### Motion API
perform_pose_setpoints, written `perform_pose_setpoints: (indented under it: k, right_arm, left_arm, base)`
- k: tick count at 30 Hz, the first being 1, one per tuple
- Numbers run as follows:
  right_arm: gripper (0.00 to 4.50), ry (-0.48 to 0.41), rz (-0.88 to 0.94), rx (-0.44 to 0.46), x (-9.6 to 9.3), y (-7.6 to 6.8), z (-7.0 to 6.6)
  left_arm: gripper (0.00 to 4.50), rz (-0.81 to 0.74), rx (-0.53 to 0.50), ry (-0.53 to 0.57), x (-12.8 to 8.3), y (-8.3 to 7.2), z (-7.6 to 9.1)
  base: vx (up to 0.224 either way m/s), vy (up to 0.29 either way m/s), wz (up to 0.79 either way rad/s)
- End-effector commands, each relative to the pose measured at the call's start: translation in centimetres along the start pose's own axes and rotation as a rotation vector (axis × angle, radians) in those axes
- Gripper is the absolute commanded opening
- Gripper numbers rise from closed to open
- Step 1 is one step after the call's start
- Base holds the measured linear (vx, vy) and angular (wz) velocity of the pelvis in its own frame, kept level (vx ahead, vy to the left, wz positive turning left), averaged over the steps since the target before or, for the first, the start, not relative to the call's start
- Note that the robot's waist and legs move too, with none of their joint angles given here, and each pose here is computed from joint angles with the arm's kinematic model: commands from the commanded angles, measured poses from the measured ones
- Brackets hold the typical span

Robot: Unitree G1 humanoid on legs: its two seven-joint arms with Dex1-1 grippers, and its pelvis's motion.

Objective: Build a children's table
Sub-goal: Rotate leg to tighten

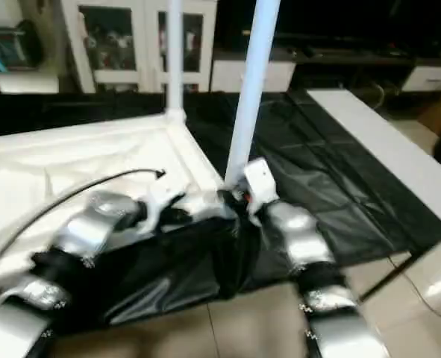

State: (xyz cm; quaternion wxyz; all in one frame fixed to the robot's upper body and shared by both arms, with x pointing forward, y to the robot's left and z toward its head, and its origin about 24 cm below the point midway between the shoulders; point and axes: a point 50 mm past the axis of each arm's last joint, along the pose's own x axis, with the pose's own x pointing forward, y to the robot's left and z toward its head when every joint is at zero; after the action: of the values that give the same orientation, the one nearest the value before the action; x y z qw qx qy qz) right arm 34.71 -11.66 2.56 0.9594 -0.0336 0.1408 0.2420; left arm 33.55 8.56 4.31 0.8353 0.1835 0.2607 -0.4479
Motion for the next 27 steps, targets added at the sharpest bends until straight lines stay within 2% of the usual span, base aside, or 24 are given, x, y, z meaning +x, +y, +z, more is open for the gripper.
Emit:
perform_pose_setpoints:
  k: [1, 3, 6, 9, 10, 11, 14, 15, 19, 21, 22, 24, 25, 27]
  right_arm:
    - [2.16, 0.085, 0.080, 0.008, 1.0, 4.0, -2.2]
    - [2.16, 0.063, 0.088, 0.027, 1.4, 4.7, -1.9]
    - [2.14, 0.050, 0.099, 0.034, 1.4, 4.8, -1.7]
    - [2.14, -0.037, 0.207, 0.085, 1.2, 5.2, -0.9]
    - [2.14, -0.067, 0.222, 0.108, 0.9, 4.8, -0.7]
    - [2.64, -0.111, 0.230, 0.132, 0.4, 4.1, -0.3]
    - [2.75, -0.148, 0.230, 0.143, -0.1, 3.3, 0.1]
    - [2.97, -0.189, 0.218, 0.145, -0.9, 2.2, 0.6]
    - [3.30, -0.233, 0.209, 0.129, -2.3, 0.4, 1.3]
    - [3.56, -0.215, 0.257, 0.055, -4.0, -0.7, 1.5]
    - [3.63, -0.203, 0.273, 0.031, -4.4, -0.9, 1.4]
    - [3.75, -0.112, 0.370, -0.102, -6.4, -1.8, 0.7]
    - [3.75, -0.101, 0.376, -0.116, -6.6, -2.0, 0.6]
    - [4.06, -0.048, 0.422, -0.162, -7.6, -2.6, 0.3]
  left_arm:
    - [0.00, 0.034, 0.068, -0.134, 1.4, -1.3, 4.4]
    - [0.00, 0.056, 0.078, -0.146, 1.5, -1.2, 4.7]
    - [0.00, 0.059, 0.080, -0.143, 1.5, -1.2, 4.7]
    - [0.00, 0.069, 0.094, -0.122, 1.1, -0.6, 4.1]
    - [0.00, 0.067, 0.101, -0.118, 1.0, -0.4, 3.9]
    - [0.00, 0.067, 0.106, -0.115, 0.9, -0.2, 3.6]
    - [0.00, 0.056, 0.118, -0.115, 0.7, -0.1, 3.4]
    - [0.00, 0.040, 0.130, -0.112, 0.4, 0.0, 3.1]
    - [0.00, -0.002, 0.142, -0.108, 0.0, 0.0, 2.6]
    - [0.00, -0.042, 0.151, -0.095, -0.5, -0.1, 2.2]
    - [0.00, -0.054, 0.155, -0.093, -0.6, -0.1, 2.1]
    - [0.00, -0.128, 0.198, -0.076, -1.3, -0.1, 1.4]
    - [0.00, -0.146, 0.206, -0.076, -1.4, -0.2, 1.3]
    - [0.00, -0.208, 0.226, -0.064, -1.9, -0.3, 0.9]
  base:
    - [0.000, 0.000, 0.00]
    - [0.000, 0.000, 0.00]
    - [0.000, 0.000, 0.00]
    - [0.000, 0.000, 0.00]
    - [0.000, 0.000, 0.00]
    - [0.000, 0.000, 0.00]
    - [0.000, 0.000, 0.00]
    - [0.000, 0.000, 0.00]
    - [0.000, 0.000, 0.00]
    - [0.000, 0.000, 0.00]
    - [0.000, 0.000, 0.00]
    - [0.000, 0.000, 0.00]
    - [0.000, 0.000, 0.00]
    - [0.000, 0.000, 0.00]
